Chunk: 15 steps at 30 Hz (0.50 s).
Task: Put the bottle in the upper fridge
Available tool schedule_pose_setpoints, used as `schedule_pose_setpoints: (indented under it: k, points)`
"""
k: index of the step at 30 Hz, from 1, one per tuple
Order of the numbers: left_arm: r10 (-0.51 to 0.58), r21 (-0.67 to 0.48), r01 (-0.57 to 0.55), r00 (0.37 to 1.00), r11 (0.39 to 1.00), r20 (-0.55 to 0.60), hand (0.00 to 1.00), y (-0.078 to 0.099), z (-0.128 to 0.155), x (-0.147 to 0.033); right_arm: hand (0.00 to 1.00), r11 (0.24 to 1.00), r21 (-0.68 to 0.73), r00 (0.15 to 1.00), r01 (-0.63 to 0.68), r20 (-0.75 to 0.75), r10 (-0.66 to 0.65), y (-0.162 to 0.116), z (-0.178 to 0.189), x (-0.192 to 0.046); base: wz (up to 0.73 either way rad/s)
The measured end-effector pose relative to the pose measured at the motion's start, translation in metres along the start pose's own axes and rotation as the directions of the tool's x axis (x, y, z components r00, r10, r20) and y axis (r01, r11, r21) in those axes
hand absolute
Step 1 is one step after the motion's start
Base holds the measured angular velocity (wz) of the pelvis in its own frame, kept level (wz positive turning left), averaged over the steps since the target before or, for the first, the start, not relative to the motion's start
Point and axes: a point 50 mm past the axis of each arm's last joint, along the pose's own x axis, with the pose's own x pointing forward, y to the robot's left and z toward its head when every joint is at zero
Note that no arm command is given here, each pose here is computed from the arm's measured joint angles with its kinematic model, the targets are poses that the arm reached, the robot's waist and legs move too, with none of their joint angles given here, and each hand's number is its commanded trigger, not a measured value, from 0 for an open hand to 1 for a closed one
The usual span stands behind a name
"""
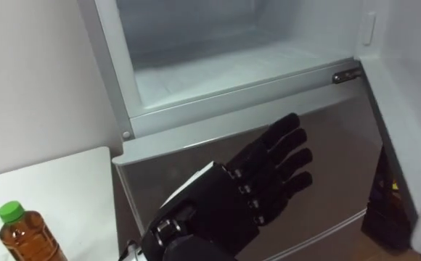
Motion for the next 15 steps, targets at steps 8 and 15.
schedule_pose_setpoints:
  k: [8,15]
  points:
    - [0.000,0.011,0.000,1.000,1.000,-0.024,0.00,0.0029,-0.0041,-0.0012,0.00,1.000,-0.027,1.000,-0.005,0.000,0.005,0.0010,0.0014,0.0003,-0.04]
    - [0.004,0.004,-0.004,0.999,1.000,-0.037,0.00,0.0055,-0.0073,-0.0020,0.00,1.000,-0.030,1.000,-0.004,0.004,0.004,0.0004,0.0030,0.0003,0.00]
